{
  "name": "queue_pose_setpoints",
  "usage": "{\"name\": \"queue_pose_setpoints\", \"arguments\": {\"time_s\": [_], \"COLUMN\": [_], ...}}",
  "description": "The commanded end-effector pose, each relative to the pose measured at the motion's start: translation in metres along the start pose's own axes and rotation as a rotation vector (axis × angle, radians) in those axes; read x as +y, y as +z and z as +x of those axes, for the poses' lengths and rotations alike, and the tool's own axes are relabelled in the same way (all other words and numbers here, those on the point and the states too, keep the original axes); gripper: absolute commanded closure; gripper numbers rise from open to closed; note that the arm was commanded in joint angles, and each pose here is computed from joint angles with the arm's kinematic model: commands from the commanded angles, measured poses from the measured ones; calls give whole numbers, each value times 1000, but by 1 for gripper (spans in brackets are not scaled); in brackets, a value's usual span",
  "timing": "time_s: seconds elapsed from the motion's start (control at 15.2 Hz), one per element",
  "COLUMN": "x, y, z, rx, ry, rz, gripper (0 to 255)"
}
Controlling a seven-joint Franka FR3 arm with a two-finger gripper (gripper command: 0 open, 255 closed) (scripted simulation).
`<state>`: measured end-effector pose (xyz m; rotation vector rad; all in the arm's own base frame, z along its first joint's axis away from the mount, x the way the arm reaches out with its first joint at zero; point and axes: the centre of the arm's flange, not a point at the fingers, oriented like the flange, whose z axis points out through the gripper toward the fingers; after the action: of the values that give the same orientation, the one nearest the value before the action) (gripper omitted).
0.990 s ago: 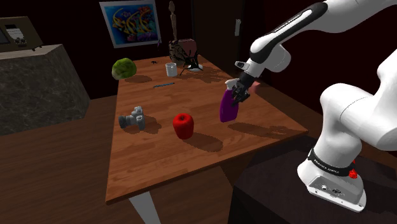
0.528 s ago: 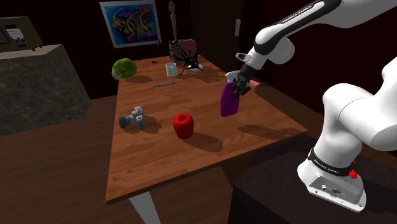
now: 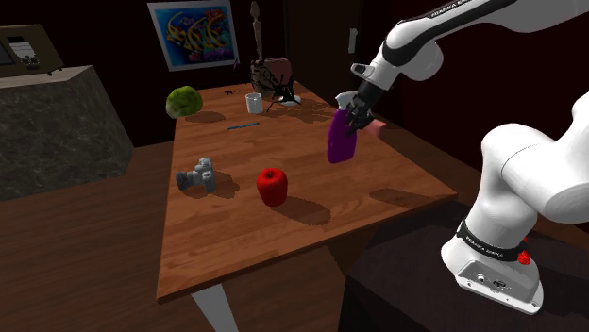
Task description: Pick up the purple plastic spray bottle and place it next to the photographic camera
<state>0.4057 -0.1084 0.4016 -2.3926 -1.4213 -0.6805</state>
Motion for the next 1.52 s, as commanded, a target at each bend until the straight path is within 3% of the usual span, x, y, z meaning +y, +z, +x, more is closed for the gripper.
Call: {"name": "queue_pose_setpoints", "arguments": {"time_s": [0.0,1.45], "x": [0,0], "y": [-9,-108], "z": [5,66], "rx": [0,0], "ry": [0,0], "rz": [0,0], "gripper": [255,255]}}
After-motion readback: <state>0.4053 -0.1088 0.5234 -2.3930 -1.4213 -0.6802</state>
